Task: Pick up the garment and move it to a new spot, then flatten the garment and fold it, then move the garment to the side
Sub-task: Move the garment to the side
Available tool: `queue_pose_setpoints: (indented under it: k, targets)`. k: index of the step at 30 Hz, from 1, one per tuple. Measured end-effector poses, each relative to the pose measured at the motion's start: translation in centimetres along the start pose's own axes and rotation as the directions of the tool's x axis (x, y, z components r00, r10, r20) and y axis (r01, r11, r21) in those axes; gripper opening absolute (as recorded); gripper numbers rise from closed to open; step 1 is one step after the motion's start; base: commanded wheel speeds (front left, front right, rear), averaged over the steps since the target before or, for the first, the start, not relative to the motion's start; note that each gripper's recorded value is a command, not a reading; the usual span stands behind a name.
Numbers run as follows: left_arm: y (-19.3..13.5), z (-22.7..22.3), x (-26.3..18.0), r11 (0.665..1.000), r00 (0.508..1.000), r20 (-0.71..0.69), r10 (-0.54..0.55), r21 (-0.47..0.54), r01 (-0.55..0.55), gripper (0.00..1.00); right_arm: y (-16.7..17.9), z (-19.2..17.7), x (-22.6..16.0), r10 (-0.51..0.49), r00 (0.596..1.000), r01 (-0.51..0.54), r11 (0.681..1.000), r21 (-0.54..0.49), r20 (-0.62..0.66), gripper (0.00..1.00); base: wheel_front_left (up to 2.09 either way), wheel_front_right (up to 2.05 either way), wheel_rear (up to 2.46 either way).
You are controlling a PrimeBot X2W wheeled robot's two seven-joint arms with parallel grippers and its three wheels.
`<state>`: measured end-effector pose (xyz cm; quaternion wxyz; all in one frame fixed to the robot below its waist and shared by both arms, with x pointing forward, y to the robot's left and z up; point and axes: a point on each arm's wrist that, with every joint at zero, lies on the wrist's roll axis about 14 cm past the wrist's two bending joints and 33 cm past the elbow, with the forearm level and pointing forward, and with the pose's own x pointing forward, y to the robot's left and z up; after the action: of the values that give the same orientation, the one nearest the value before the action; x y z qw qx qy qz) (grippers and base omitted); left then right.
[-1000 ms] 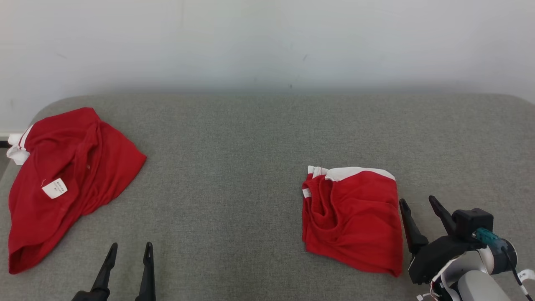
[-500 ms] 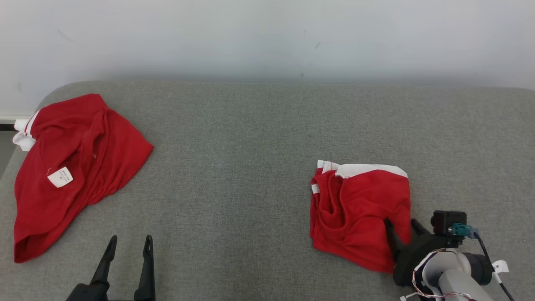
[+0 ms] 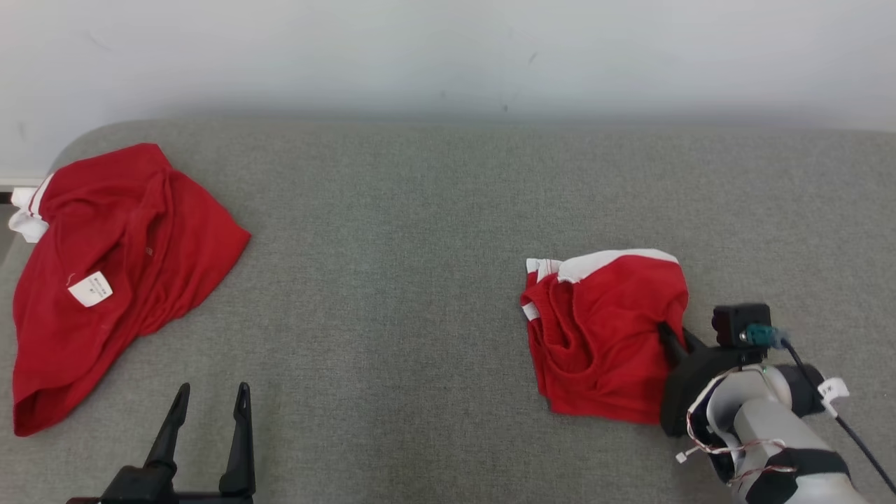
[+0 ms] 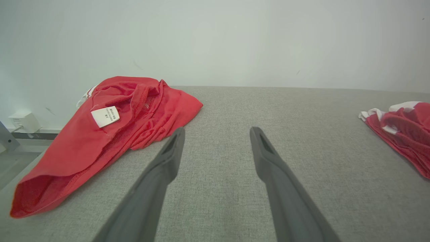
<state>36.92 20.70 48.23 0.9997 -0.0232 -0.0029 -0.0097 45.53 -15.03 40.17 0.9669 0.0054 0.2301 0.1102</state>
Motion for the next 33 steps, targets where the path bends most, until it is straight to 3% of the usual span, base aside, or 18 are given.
queue_pose_setpoints:
  k: [12, 23, 33]
  targets:
    - [-1.4, 0.1, 3.5, 0.999, 0.998, 0.018, -0.052, -0.014, 0.053, 1.0, -5.7, 4.5, 2.3, -0.034, 0.999, 0.03, 0.964, -0.264, -0.011, 0.0, 0.0, 0.0, 0.0]
    - [-2.2, -1.2, 8.3, 0.993, 0.993, 0.021, -0.118, 0.014, 0.118, 1.0, -15.2, 8.0, 4.0, -0.187, 0.982, 0.174, 0.925, -0.338, -0.006, 0.0, 0.0, 0.0, 0.0]
    - [-3.0, -3.8, 10.8, 0.985, 0.986, -0.006, -0.167, 0.038, 0.167, 1.0, -24.9, 8.4, 1.7, -0.385, 0.922, 0.337, 0.847, -0.412, -0.038, 0.0, 0.0, 0.0, 0.0]
